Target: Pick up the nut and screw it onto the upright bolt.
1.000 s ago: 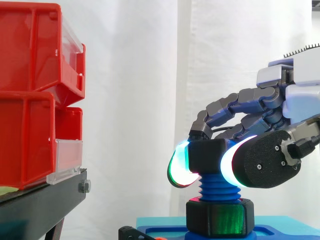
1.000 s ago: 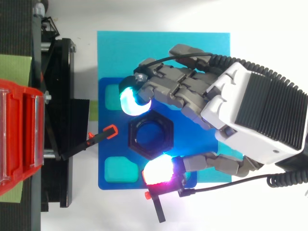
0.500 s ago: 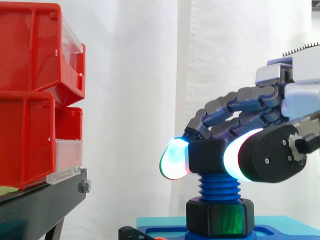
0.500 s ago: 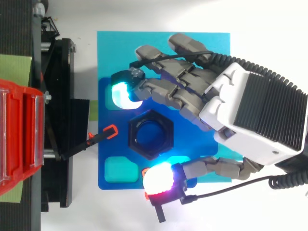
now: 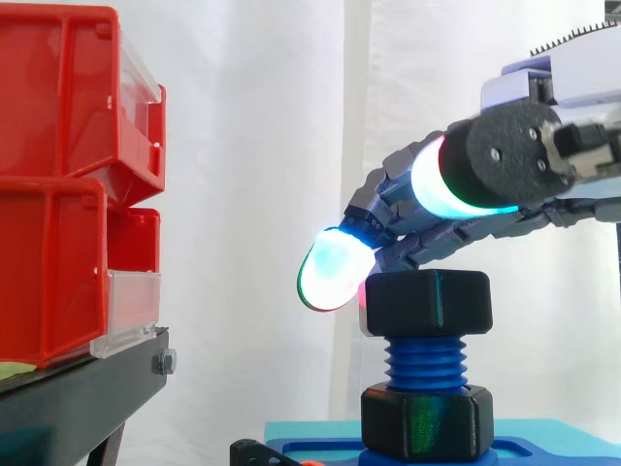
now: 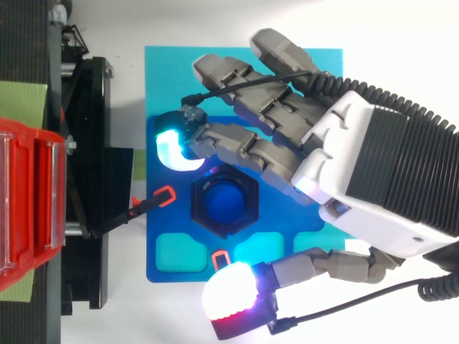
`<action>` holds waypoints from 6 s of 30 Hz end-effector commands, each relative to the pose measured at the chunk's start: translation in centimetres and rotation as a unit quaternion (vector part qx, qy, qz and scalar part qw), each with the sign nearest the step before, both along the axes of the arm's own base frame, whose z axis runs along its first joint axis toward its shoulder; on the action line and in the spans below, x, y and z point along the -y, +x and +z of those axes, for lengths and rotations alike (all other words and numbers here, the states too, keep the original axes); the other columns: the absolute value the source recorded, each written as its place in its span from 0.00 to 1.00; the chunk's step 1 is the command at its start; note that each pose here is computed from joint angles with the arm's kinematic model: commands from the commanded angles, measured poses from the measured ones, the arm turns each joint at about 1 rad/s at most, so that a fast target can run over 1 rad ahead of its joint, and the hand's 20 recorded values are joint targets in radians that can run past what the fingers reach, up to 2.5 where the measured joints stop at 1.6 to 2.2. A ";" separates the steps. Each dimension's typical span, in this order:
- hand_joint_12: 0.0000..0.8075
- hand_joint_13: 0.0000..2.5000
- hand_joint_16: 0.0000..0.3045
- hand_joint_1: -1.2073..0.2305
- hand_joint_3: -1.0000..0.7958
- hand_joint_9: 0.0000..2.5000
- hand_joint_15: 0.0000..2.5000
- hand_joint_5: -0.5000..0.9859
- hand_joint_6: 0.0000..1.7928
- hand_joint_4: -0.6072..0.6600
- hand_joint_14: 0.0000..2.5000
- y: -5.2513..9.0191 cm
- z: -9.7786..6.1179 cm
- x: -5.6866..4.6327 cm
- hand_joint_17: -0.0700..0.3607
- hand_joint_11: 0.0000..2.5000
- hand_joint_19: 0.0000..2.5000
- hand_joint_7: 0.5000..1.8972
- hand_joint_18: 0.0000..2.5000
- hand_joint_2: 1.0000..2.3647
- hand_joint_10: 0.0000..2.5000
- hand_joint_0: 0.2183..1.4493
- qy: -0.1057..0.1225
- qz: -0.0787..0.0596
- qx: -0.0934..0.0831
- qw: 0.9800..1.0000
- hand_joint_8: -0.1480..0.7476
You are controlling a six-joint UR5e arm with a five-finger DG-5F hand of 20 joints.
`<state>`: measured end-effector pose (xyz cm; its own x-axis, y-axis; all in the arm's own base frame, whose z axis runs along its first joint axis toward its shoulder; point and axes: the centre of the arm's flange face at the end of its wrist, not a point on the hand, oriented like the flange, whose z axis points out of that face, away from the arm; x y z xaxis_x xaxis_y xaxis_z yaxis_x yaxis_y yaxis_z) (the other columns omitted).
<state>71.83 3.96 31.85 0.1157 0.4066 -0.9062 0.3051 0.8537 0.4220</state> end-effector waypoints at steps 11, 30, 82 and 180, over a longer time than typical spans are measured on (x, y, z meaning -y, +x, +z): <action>0.60 0.04 0.25 0.70 0.28 0.06 0.00 0.21 0.28 0.68 0.00 0.4 0.5 -0.4 0.55 0.00 0.00 0.19 0.00 0.00 0.00 0.09 0.004 0.016 0.011 1.000 0.55; 0.58 0.09 0.23 0.71 0.28 0.12 0.00 0.24 0.28 0.65 0.00 0.6 0.7 -0.8 0.53 0.00 0.00 0.19 0.00 0.00 0.00 0.12 0.008 0.020 0.023 1.000 0.53; 0.41 0.26 0.13 0.69 0.28 0.32 0.00 0.33 0.28 0.70 0.00 0.9 0.3 1.5 0.36 0.00 0.00 0.53 0.16 0.00 0.00 0.16 0.004 0.043 0.015 0.999 0.56; 0.49 0.03 0.19 0.70 0.28 0.23 0.00 0.26 0.28 0.66 0.00 0.8 -0.2 4.1 0.46 0.00 0.00 0.17 0.00 0.00 0.00 0.15 0.005 0.118 -0.011 0.993 0.48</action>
